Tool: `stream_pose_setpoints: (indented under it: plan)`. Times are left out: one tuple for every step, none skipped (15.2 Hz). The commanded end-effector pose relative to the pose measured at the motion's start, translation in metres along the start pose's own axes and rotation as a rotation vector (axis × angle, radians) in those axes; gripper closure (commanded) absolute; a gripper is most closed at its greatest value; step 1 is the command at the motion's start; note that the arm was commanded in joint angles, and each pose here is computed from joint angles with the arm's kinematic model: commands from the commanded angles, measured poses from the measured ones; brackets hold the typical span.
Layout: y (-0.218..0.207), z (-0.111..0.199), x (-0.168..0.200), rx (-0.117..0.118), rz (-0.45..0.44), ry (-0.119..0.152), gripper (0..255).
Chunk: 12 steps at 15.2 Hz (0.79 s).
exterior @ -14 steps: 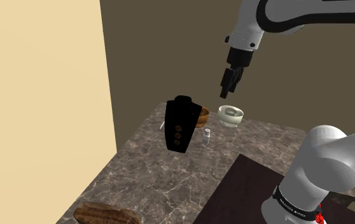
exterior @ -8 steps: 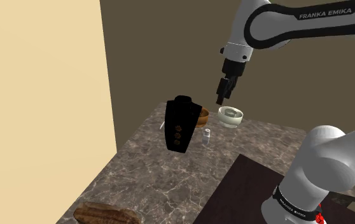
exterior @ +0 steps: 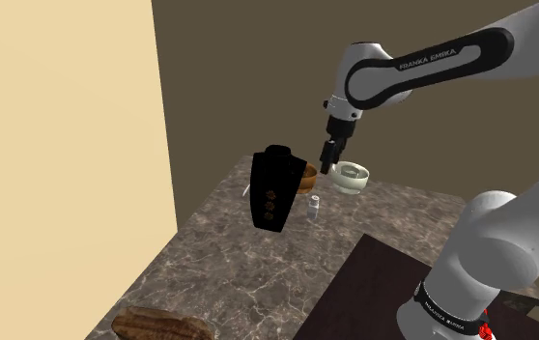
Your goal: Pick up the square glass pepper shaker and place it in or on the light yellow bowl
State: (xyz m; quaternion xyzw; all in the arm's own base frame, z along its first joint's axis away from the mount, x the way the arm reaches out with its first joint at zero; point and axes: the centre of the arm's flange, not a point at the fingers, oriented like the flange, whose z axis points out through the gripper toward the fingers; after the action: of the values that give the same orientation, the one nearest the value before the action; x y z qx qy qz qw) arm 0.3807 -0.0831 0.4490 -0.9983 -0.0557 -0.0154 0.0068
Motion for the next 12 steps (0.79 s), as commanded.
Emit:
stream_pose_setpoints:
  plan:
    - [0.014,0.021,0.007,-0.003,-0.008,-0.003,0]
    - [0.021,0.031,0.011,-0.004,-0.011,-0.005,0]
    - [0.029,0.042,0.015,-0.005,-0.015,-0.007,0]
    - [0.036,0.052,0.019,-0.006,-0.019,-0.009,0]
    - [0.044,0.062,0.023,-0.007,-0.022,-0.011,0]
    - [0.051,0.072,0.027,-0.008,-0.026,-0.013,0]
    - [0.058,0.082,0.031,-0.009,-0.029,-0.015,0]
    - [0.066,0.093,0.035,-0.010,-0.033,-0.017,0]
    - [0.073,0.103,0.039,-0.011,-0.037,-0.019,0]
    - [0.080,0.113,0.043,-0.012,-0.040,-0.021,0]
    - [0.088,0.123,0.047,-0.013,-0.044,-0.022,0]
    - [0.095,0.133,0.051,-0.014,-0.047,-0.024,0]
